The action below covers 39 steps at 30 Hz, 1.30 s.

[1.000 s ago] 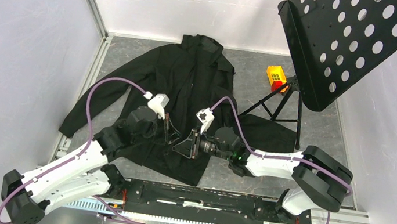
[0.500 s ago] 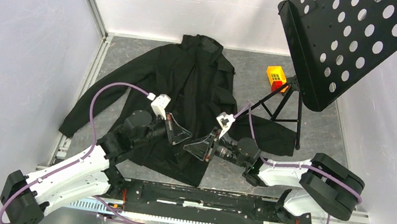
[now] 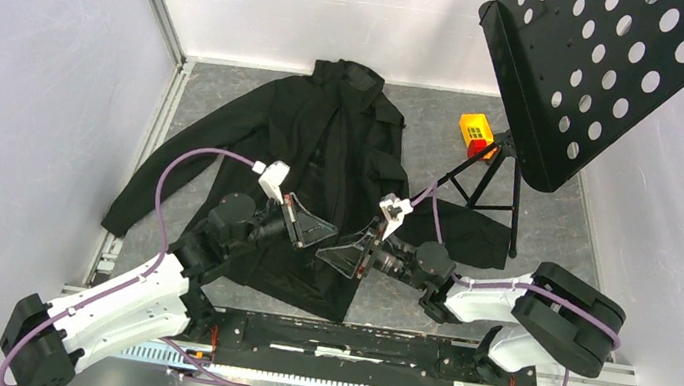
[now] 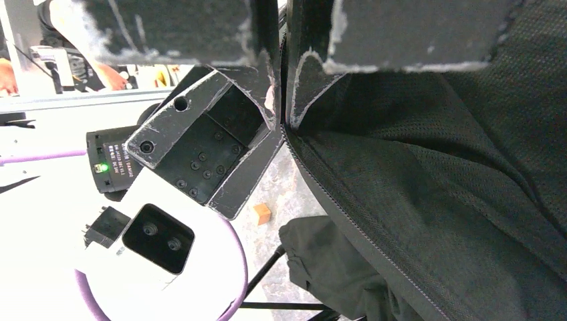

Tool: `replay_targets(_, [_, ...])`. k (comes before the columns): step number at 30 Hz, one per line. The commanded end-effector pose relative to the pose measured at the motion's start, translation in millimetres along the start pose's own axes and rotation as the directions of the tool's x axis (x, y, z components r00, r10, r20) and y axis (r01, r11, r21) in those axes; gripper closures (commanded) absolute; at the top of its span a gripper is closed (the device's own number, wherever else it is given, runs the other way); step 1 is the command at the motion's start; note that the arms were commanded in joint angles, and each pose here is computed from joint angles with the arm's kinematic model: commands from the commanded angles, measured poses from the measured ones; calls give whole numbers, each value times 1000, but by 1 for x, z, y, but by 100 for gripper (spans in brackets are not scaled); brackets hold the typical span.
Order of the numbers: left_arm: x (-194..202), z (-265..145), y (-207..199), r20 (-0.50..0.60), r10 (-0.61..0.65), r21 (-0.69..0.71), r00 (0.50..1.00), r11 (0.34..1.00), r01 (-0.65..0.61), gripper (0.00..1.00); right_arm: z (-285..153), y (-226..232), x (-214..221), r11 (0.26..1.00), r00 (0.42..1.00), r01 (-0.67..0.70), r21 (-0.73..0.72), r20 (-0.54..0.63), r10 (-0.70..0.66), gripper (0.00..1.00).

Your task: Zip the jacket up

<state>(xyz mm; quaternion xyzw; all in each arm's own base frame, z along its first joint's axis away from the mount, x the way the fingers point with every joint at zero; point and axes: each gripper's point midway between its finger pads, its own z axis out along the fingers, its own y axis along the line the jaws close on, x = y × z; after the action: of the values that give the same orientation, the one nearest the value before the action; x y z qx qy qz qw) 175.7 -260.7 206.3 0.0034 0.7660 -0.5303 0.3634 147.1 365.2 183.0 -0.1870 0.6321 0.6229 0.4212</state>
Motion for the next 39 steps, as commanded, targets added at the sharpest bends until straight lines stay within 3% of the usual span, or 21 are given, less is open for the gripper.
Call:
replay_targets(1, [-7,-1,-31,13,-48,128,999,991,46,98,-2,9,-11,998,998,46,-43,53,-43,57])
replay_targets(10, [-5,-2,-36,-3,-69,156,998,985,69,98,-18,7,-8,997,996,72,-37,59,-70,52])
replay_targets(23, [1,-2,-38,-33,-95,180,995,979,99,98,5,31,-24,985,994,57,-162,100,-41,45])
replay_targets(33, [3,0,-38,-46,-102,188,994,976,109,98,3,31,-24,984,994,62,-166,103,-45,68])
replay_targets(36, [4,0,-38,-59,-81,174,995,981,90,98,0,29,-23,987,994,54,-149,104,-38,93])
replay_targets(37, [4,0,-36,-65,-66,155,996,985,75,95,0,29,-23,988,994,49,-146,99,-35,98])
replay_targets(39, [2,-2,-33,-71,-39,118,997,992,48,74,0,29,-23,989,995,42,-140,91,-29,100])
